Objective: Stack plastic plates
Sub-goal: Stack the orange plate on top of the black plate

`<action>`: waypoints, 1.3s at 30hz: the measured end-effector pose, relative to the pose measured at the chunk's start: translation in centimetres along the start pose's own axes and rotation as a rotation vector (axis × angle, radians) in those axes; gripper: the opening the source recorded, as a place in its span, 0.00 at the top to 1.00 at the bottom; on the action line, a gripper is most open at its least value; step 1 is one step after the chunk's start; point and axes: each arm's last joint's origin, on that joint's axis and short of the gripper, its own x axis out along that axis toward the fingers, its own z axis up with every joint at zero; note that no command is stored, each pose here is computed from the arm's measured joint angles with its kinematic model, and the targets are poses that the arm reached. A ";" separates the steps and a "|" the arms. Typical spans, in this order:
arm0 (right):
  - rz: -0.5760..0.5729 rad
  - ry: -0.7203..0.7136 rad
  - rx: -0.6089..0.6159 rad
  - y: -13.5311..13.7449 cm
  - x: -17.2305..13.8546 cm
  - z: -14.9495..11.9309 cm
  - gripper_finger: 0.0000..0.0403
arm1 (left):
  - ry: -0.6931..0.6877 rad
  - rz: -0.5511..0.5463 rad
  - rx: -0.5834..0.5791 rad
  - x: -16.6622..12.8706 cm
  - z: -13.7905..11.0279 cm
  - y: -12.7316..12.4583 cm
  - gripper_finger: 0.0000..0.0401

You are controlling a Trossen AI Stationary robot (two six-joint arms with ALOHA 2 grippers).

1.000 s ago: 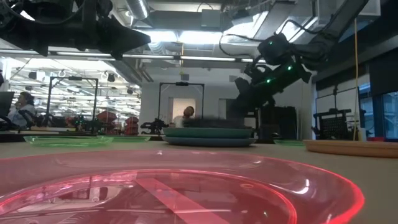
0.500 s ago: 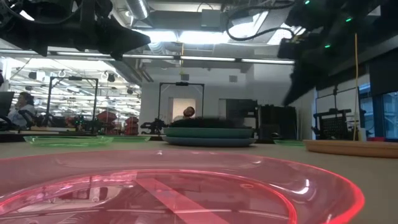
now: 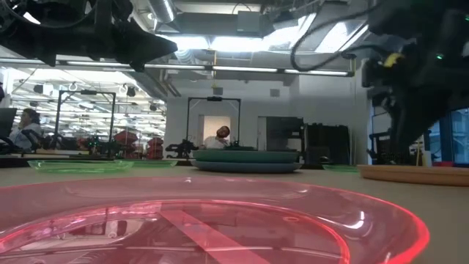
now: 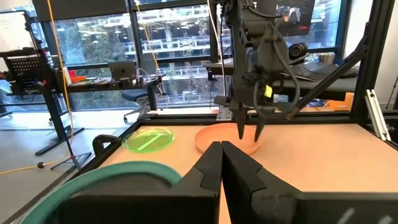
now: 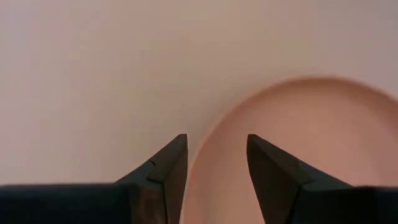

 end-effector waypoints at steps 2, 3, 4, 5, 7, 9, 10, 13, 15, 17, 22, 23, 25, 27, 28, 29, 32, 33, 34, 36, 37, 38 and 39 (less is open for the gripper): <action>-0.006 0.013 0.011 0.0 0.3 -0.5 0.62 | 0.000 0.000 0.000 0.0 0.0 0.0 0.99; -0.007 0.017 0.016 -0.1 0.5 -0.6 0.62 | 0.000 0.000 0.000 0.0 0.0 0.0 0.99; -0.008 0.017 0.021 -0.2 0.7 -0.8 0.62 | 0.000 0.000 0.000 0.0 0.0 0.0 0.99; -0.007 0.016 0.026 -0.2 0.9 -0.9 0.62 | 0.000 0.000 0.000 0.0 0.0 0.0 0.99; -0.006 0.021 0.037 -0.3 1.2 -1.2 0.62 | 0.000 0.000 0.000 0.0 0.0 0.0 0.99; 0.002 0.026 0.038 -0.4 1.4 -1.5 0.62 | 0.000 0.001 0.000 0.0 0.0 0.0 0.99; 0.010 0.029 0.039 -0.4 1.5 -1.5 0.62 | 0.000 0.001 0.000 0.0 0.0 0.0 0.99; 0.035 0.026 0.046 -0.3 1.6 -1.5 0.62 | 0.000 0.001 0.000 0.0 0.0 0.0 0.99; 0.041 0.021 0.047 -0.3 1.8 -1.6 0.62 | 0.000 0.001 0.000 0.0 0.0 0.0 0.99; 0.045 0.016 0.046 -0.3 1.9 -1.6 0.62 | 0.000 0.001 0.000 0.0 0.0 0.0 0.99; 0.044 0.014 0.024 -0.2 1.6 -1.4 0.62 | 0.000 0.001 0.000 0.0 0.0 0.0 0.99; 0.048 0.007 0.021 -0.1 1.4 -1.1 0.62 | 0.000 0.001 0.000 0.0 0.0 0.0 0.99; 0.059 -0.015 0.011 0.1 1.0 -0.6 0.62 | 0.000 0.001 0.000 0.0 0.0 0.0 0.99; 0.069 -0.033 0.002 0.3 0.7 -0.1 0.62 | 0.000 0.001 -0.001 0.0 0.0 0.0 0.99; 0.073 -0.042 0.002 0.4 0.6 0.0 0.62 | 0.000 0.001 -0.001 0.0 0.0 0.0 0.99; 0.076 -0.047 0.003 0.4 0.5 0.1 0.62 | 0.000 0.001 -0.001 0.0 0.0 0.0 0.99; 0.077 -0.044 0.005 0.4 0.6 0.0 0.62 | 0.000 0.001 -0.001 0.0 0.0 0.0 0.99; 0.082 -0.039 0.007 0.4 0.7 -0.1 0.62 | 0.000 0.001 -0.001 0.0 0.0 0.0 0.99; 0.087 -0.031 0.009 0.3 0.8 -0.3 0.62 | 0.000 0.001 -0.001 0.0 0.0 0.0 0.99; 0.105 -0.022 0.008 0.3 1.2 -0.6 0.62 | 0.000 0.001 -0.001 0.0 0.0 0.0 0.99; 0.114 -0.026 0.010 0.3 1.3 -0.6 0.62 | 0.000 0.001 -0.001 0.0 0.0 0.0 0.99; 0.119 -0.028 0.010 0.3 1.4 -0.7 0.62 | 0.000 0.001 -0.001 0.0 0.0 0.0 0.99; 0.118 -0.024 0.010 0.2 1.5 -0.8 0.62 | 0.000 0.001 -0.001 0.0 0.0 0.0 0.99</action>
